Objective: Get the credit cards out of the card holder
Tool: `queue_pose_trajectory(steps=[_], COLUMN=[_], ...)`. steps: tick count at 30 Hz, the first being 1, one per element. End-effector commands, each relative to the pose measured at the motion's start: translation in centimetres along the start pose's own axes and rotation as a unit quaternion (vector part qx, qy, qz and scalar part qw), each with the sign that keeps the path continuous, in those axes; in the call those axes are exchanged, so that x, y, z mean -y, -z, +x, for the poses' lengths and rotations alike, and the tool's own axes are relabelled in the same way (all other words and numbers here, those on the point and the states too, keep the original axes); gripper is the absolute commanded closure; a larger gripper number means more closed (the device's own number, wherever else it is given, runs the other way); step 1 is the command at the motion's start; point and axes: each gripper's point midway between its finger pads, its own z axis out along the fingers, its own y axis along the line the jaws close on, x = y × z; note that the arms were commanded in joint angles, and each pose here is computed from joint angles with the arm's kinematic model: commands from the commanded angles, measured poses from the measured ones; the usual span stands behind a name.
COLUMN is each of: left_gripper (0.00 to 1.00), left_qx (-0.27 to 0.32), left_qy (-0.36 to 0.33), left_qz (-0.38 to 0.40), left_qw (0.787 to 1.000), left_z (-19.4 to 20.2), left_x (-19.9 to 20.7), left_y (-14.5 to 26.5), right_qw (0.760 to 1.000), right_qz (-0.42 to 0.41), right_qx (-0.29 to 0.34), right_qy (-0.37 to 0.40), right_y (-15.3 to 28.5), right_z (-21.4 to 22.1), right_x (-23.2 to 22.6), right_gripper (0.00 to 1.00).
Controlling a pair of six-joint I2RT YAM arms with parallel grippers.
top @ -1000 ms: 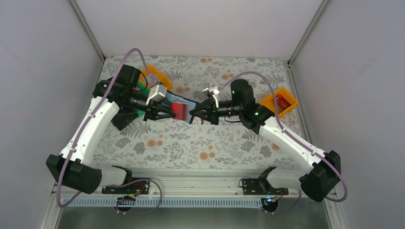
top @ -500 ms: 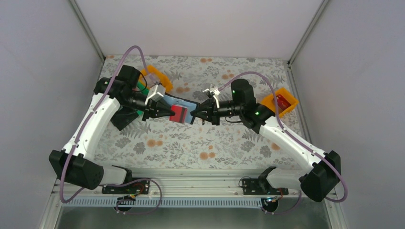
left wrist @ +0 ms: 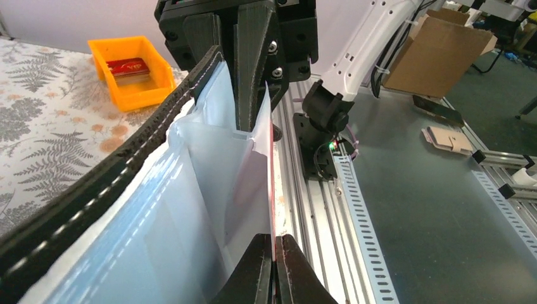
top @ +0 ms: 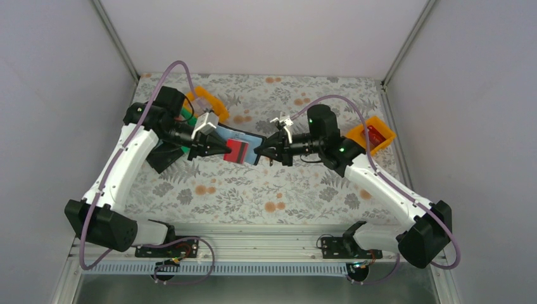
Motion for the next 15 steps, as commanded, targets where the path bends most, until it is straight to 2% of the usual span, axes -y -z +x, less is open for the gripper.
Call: queue_pose_trajectory(steps=[1, 11, 15], left_gripper=[0.97, 0.98, 0.98], left_qx=[0.013, 0.012, 0.011], left_qy=[-0.028, -0.018, -0.022], left_qz=[-0.007, -0.038, -0.062], left_qw=[1.0, 0.999, 0.998], left_z=[-1.0, -0.5, -0.1], left_x=[0.1, -1.7, -2.5], left_y=[0.6, 1.9, 3.0], right_qw=[1.0, 0.998, 0.993], right_qz=[0.012, 0.053, 0.066], right_qx=[0.013, 0.001, -0.01], right_qy=[0.015, -0.044, -0.099], right_y=[1.1, 2.3, 2.7], right_z=[-1.3, 1.0, 2.7], right_x=[-0.2, 3.1, 5.5], right_gripper=[0.96, 0.96, 0.96])
